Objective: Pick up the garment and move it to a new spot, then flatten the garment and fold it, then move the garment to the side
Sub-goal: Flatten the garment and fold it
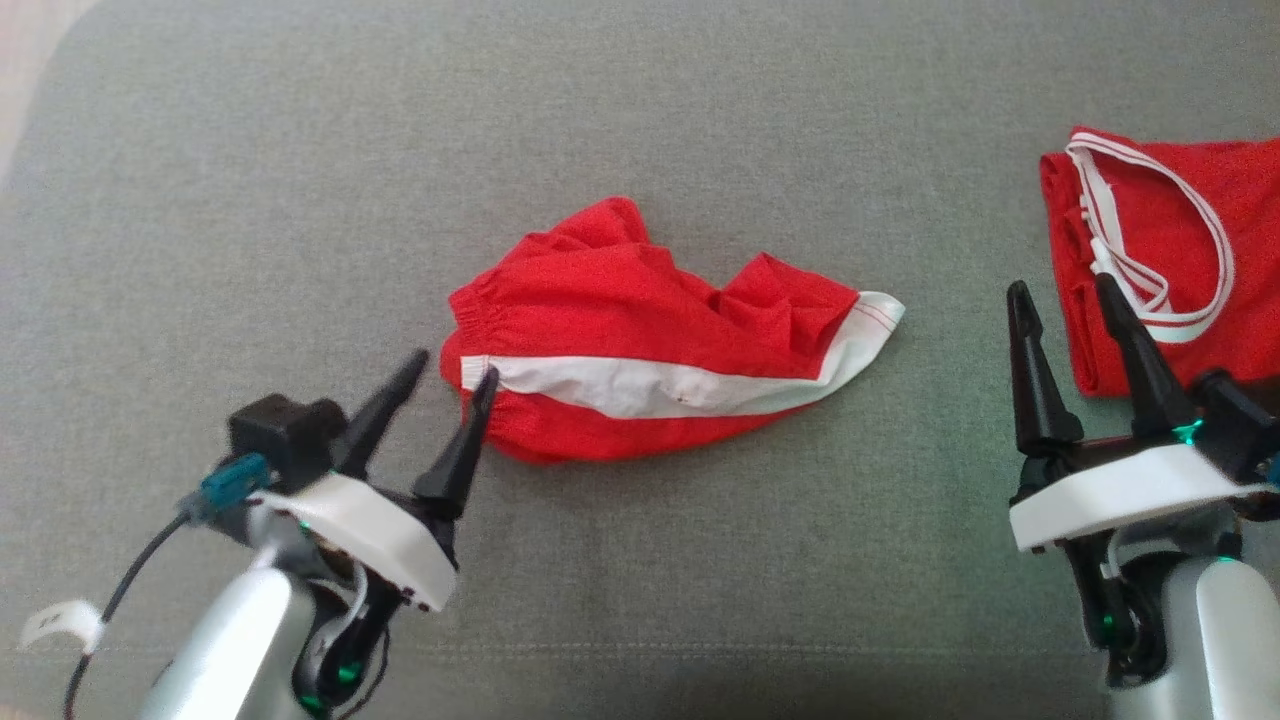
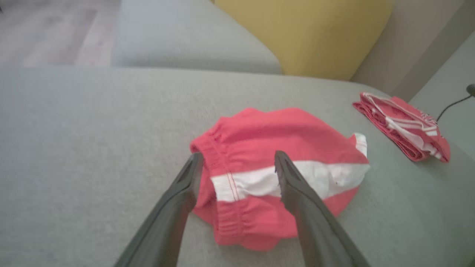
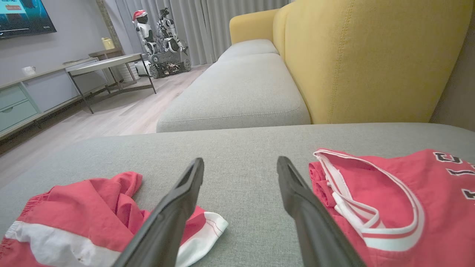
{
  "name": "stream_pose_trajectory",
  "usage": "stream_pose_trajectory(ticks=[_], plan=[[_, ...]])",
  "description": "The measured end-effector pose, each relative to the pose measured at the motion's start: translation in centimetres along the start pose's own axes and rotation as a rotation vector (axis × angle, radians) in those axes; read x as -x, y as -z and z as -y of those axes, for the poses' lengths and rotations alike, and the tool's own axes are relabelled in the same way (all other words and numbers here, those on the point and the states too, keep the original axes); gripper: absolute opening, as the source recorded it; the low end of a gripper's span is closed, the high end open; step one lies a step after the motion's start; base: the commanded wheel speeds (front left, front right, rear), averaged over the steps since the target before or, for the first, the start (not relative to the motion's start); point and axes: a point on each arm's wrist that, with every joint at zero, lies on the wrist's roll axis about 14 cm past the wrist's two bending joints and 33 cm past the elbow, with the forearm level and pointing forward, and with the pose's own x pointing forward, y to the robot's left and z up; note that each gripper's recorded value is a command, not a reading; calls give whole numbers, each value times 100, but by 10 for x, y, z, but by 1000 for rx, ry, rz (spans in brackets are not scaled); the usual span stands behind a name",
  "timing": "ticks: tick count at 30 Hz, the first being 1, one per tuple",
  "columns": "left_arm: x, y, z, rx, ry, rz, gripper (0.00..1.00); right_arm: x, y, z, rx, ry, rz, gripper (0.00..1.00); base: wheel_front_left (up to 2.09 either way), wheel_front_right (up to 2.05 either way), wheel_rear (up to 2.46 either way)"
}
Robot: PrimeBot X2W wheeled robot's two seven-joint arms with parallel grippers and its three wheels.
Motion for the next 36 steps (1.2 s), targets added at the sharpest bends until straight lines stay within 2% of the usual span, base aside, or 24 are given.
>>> stream_pose_trajectory(ticks=[5,8,19,20,21,22,23,25,26,27,36], plan=[[-7,40,6,85,32,-151,100,0,10,5,-15,14,-24,100,0,0,0],[-10,55,2,93,28,-198,100,1,15,10,-21,27,-34,100,0,0,0],[-25,60,4,139,51,-201,100,-3,20,16,-23,43,-42,100,0,0,0],[-25,59,5,138,54,-199,97,-4,19,16,-23,42,-37,100,0,0,0],[-25,57,5,138,56,-191,86,-4,18,16,-23,41,-34,100,0,0,0],[-25,55,6,136,60,-184,73,-5,18,16,-23,41,-34,100,0,0,0],[-25,53,7,131,64,-173,49,-5,19,16,-23,42,-36,100,0,0,0],[-26,47,8,121,70,-155,35,-5,21,17,-24,45,-43,100,0,0,0],[-26,43,8,118,73,-146,21,-5,23,18,-26,47,-49,100,0,0,0],[-26,40,7,114,73,-137,0,-5,26,18,-27,48,-60,100,0,0,0],[-24,32,5,103,68,-112,0,-33,68,3,-17,-6,-214,100,0,0,0]])
